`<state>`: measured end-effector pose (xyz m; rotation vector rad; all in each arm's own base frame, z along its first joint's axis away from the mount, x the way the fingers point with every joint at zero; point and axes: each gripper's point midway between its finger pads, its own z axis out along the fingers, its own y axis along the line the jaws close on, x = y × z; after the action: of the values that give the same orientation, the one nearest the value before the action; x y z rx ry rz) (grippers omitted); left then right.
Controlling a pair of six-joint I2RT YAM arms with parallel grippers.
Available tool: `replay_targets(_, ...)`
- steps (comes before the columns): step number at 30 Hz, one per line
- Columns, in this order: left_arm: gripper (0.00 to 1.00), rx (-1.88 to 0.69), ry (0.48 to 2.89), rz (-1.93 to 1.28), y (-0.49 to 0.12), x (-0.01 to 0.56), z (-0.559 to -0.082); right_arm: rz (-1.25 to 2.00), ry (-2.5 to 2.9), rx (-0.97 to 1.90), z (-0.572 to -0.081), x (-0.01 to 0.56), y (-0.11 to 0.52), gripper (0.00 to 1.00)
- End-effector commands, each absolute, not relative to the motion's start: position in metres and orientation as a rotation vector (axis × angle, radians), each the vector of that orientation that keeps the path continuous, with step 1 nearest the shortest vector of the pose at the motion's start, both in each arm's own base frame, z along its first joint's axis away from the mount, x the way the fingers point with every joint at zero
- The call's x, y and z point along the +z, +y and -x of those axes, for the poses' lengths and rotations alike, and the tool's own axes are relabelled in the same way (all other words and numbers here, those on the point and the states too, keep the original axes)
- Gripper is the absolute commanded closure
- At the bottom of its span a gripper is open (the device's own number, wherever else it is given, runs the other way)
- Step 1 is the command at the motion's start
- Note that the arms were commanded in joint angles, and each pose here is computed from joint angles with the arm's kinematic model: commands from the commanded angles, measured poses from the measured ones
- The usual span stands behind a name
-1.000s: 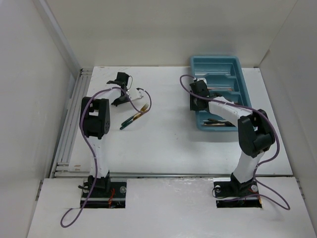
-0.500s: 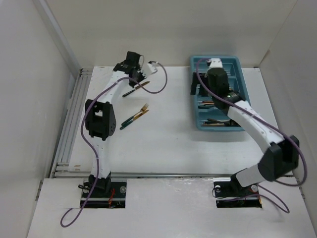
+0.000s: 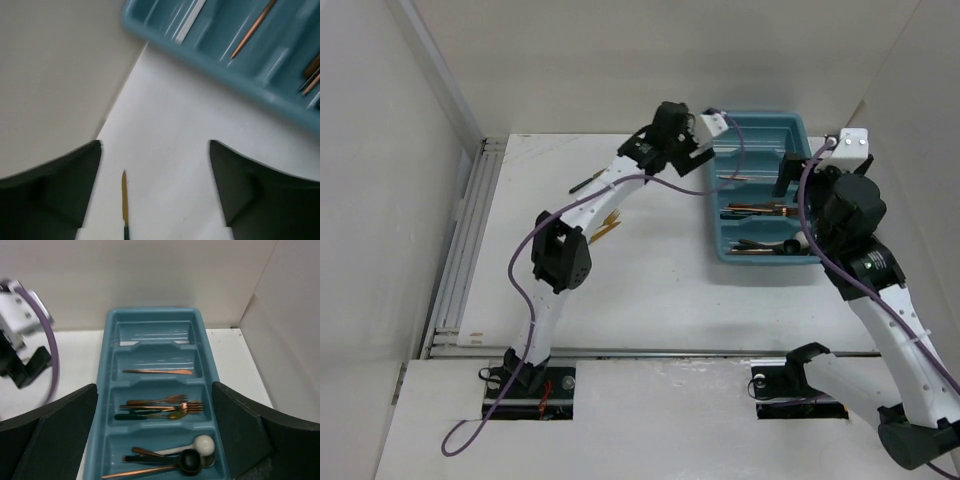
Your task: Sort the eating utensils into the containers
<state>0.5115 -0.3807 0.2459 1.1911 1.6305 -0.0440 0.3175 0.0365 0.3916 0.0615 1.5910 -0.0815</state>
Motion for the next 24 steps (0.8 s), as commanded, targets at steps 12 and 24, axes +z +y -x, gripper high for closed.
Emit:
replay_targets(12, 0.00, 0.066, 2.284, -0.969, -0.118, 0.128, -0.571, 0.488, 1.725, 0.091, -0.354, 0.341, 0.115, 0.00)
replay_targets(24, 0.04, 0.006, 2.580, -0.915, -0.091, 0.011, -0.551, 0.476, 1.714, 0.098, -0.357, 0.346, 0.117, 0.00)
